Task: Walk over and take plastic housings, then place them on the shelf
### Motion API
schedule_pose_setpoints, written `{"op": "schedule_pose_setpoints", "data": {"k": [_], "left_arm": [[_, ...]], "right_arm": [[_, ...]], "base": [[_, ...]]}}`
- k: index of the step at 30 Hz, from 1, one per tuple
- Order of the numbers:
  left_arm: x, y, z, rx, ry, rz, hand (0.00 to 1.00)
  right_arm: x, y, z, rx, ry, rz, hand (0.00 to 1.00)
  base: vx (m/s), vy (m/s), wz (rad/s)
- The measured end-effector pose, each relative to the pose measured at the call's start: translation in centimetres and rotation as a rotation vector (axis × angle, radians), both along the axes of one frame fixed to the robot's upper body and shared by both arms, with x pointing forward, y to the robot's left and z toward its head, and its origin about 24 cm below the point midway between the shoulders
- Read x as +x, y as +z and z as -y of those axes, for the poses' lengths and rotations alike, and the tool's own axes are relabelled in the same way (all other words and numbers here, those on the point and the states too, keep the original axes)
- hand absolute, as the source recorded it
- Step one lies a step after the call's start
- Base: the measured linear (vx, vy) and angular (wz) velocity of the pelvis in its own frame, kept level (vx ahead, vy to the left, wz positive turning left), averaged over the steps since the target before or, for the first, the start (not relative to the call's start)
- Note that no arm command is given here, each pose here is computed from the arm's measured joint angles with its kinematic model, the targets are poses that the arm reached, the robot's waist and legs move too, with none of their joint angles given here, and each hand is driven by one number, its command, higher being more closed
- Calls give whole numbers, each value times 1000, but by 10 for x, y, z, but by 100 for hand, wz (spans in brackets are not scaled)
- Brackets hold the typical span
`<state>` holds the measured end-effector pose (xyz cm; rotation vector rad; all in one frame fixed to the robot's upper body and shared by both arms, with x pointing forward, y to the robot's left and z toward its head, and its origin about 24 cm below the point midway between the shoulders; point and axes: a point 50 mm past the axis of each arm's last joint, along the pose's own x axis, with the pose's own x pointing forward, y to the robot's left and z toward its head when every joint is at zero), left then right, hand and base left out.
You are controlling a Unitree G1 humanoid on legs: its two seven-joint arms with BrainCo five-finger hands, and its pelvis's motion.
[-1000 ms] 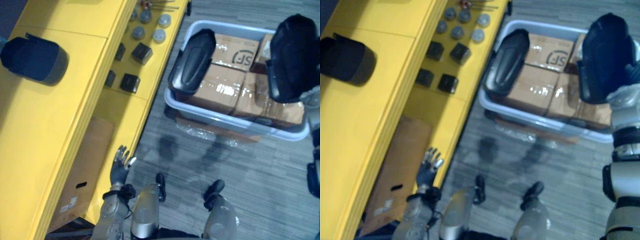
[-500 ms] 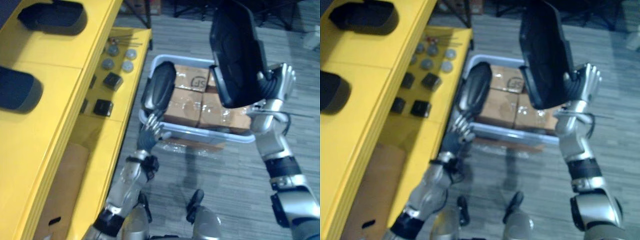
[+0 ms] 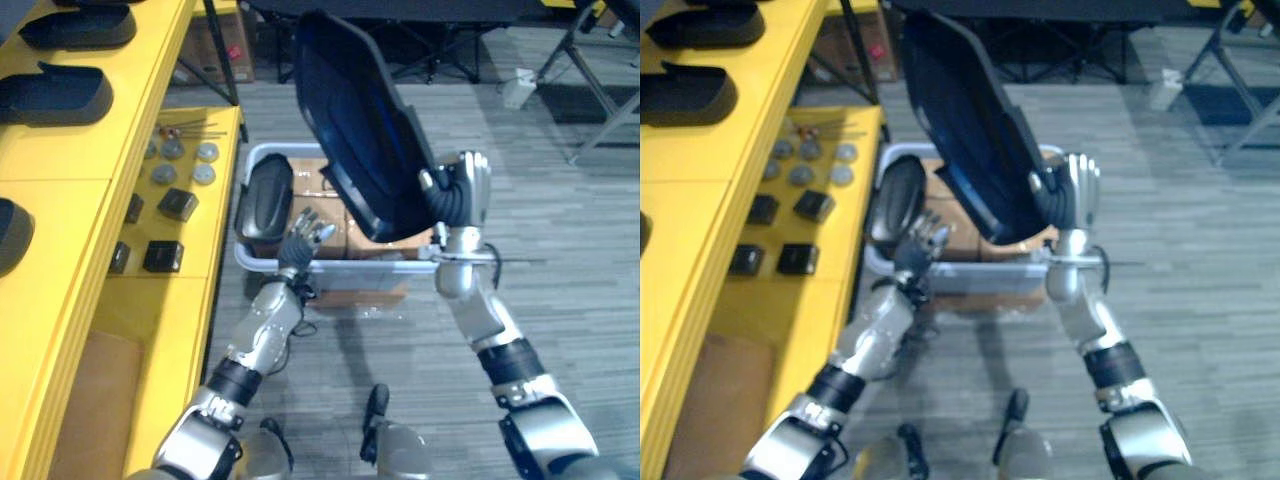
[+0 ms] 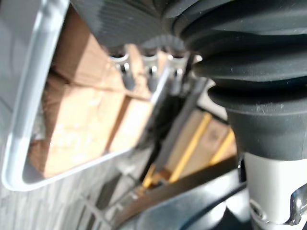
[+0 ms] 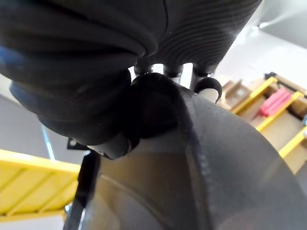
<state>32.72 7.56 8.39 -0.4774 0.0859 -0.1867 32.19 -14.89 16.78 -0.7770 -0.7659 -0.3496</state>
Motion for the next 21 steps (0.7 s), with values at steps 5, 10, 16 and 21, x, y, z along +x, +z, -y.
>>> {"op": "schedule_pose_setpoints", "data": {"k": [5,10,16,21], "left_arm": [[0,-5,1,3,8,-23,0],[0,-5,2,1,7,-25,0],[-1,-5,4,-2,3,-26,0],[-2,-11,3,2,14,-52,100]], "right_arm": [[-3,-13,-10,-4,34,-41,100],[-7,-23,-20,5,76,-71,100],[-15,-42,-37,-8,153,-141,100],[-17,-53,-40,14,172,-191,100]], "base": [[-16,30,3],[7,39,7],[0,49,1],[-1,46,3]]}}
